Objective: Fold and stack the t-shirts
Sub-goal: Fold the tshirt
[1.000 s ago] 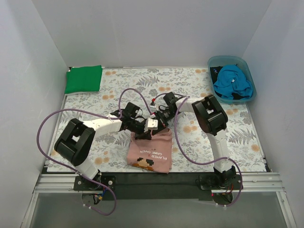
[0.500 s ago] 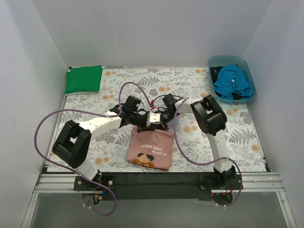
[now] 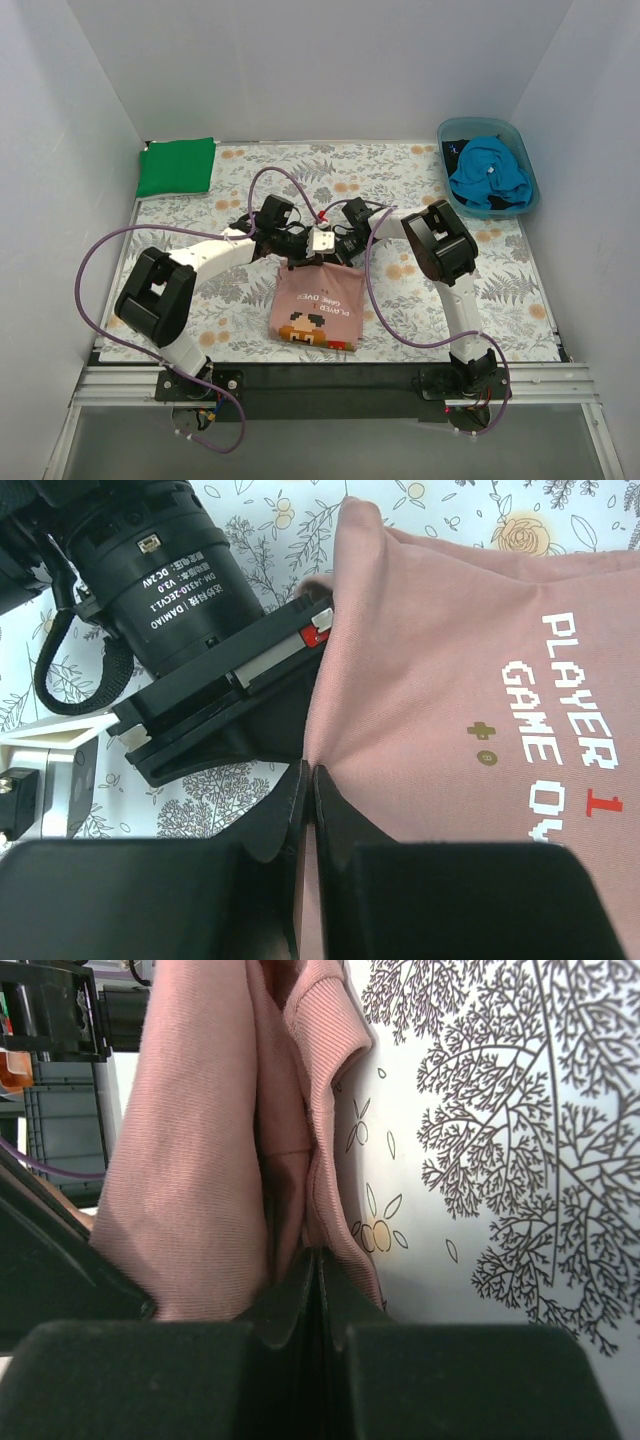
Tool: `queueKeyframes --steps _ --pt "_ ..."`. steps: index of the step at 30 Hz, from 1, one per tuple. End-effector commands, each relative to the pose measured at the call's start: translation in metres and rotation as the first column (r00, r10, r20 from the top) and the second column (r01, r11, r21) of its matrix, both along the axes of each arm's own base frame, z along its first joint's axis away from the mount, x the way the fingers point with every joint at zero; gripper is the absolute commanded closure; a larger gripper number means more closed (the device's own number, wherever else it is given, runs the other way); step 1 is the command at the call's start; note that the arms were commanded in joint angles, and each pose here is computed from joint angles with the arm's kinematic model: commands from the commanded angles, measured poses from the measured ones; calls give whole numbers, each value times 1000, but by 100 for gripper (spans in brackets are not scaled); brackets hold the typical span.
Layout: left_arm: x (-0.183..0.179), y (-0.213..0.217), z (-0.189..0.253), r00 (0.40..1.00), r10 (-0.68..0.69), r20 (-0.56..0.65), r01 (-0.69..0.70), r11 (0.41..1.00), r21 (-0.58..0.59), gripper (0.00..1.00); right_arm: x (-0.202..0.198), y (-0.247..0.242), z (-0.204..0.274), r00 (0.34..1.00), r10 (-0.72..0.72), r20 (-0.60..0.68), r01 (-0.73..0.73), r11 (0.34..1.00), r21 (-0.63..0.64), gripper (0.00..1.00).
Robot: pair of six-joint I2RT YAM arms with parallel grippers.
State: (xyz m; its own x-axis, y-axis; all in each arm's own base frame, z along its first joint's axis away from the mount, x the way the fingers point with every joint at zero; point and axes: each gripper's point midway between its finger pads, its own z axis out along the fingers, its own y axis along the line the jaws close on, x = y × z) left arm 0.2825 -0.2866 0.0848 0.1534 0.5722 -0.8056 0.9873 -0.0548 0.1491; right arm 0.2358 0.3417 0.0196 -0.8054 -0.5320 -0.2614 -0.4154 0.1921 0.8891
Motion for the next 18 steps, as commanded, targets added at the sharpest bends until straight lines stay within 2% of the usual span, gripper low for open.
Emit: queueKeyframes --steps 1,6,9,13,14,15,16,18 --pt "13 1 9 997 5 71 -4 1000 -13 100 1 -4 -18 997 12 74 -7 998 -65 92" --pt "13 9 1 996 18 83 -19 1000 10 100 21 -5 -11 983 13 182 10 992 -123 85" --pt "16 13 -2 996 28 79 -30 999 16 100 43 -7 -3 957 25 289 30 983 -184 75" --pt "17 18 -5 996 43 76 -45 999 25 98 86 -18 17 886 69 459 64 961 -269 52" --pt "17 19 -4 996 60 61 -61 998 21 96 93 -22 21 869 85 488 66 957 -284 49" --pt "20 21 -2 996 75 51 -76 997 16 84 98 -29 25 855 100 509 77 946 -315 45" --pt "21 21 1 995 86 41 -87 996 8 76 112 -32 35 828 95 553 94 948 -303 38" --pt "31 22 17 990 142 17 -142 990 -26 65 133 -47 52 791 72 607 151 939 -309 36"
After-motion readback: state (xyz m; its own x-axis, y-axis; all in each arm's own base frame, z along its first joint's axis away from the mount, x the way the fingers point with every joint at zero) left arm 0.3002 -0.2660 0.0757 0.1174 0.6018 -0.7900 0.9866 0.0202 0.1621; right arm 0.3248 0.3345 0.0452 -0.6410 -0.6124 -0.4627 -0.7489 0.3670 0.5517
